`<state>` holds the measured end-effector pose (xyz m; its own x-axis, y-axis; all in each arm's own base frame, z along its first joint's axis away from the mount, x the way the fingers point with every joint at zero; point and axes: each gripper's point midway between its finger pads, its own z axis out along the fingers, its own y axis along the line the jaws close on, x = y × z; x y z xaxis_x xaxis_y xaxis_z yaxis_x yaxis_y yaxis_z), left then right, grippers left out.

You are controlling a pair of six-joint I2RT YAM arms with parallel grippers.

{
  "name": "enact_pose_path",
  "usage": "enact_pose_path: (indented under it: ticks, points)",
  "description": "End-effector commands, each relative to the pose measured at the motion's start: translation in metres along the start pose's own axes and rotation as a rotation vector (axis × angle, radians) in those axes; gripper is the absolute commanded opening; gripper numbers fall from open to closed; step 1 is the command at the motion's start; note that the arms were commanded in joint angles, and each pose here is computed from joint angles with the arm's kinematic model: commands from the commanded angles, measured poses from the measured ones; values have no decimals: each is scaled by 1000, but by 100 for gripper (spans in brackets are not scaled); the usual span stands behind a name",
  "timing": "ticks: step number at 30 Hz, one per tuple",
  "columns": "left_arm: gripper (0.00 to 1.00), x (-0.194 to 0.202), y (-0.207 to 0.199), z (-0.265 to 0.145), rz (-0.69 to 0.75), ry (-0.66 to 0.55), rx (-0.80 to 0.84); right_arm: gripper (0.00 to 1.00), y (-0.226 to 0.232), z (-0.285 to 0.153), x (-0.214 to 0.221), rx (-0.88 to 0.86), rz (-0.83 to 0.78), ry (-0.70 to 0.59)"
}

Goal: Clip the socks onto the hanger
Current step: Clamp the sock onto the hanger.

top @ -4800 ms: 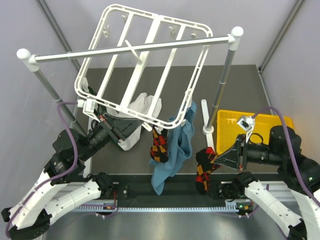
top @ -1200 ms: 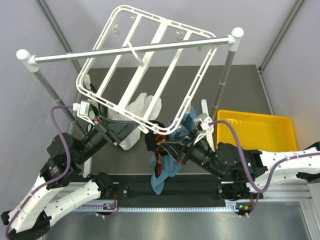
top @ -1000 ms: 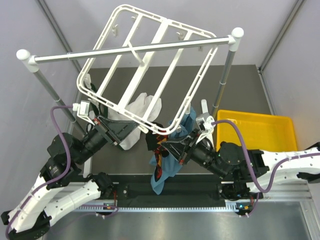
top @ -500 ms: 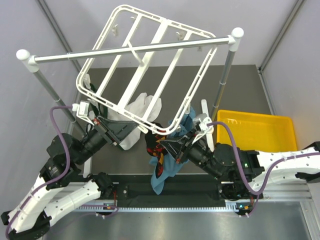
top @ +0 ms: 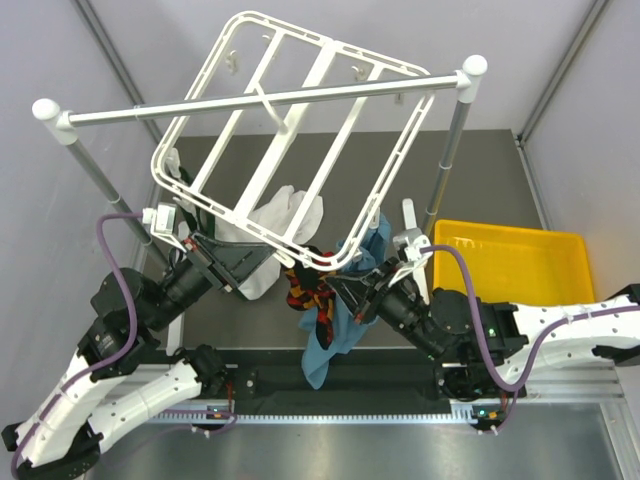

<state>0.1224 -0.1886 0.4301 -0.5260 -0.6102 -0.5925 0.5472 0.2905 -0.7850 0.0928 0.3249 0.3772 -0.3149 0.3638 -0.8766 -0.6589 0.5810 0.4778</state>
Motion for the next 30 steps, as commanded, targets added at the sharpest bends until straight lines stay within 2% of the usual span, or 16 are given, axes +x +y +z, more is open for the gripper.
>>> enact_pose_path:
  ticks: [1,14,17,18,23,28,30]
  points:
    - [0,3,-4,-5,-4,33,6,0,13,1,-24,-24,63,-66]
    - [0,6,-6,-2,6,50,19,0,29,11,-20,-49,94,-64]
    - [0,7,-5,1,13,52,15,0,34,12,-19,-57,86,-49]
    - [0,7,-6,2,12,53,16,0,33,12,-10,-54,48,-7]
    - [0,3,-13,9,-10,60,17,0,67,-8,-2,-270,-15,146]
    - [0,2,-11,27,-74,64,-28,0,93,-27,-6,-435,-4,200]
    - [0,5,-11,35,-88,87,-38,0,91,-22,-9,-402,0,189]
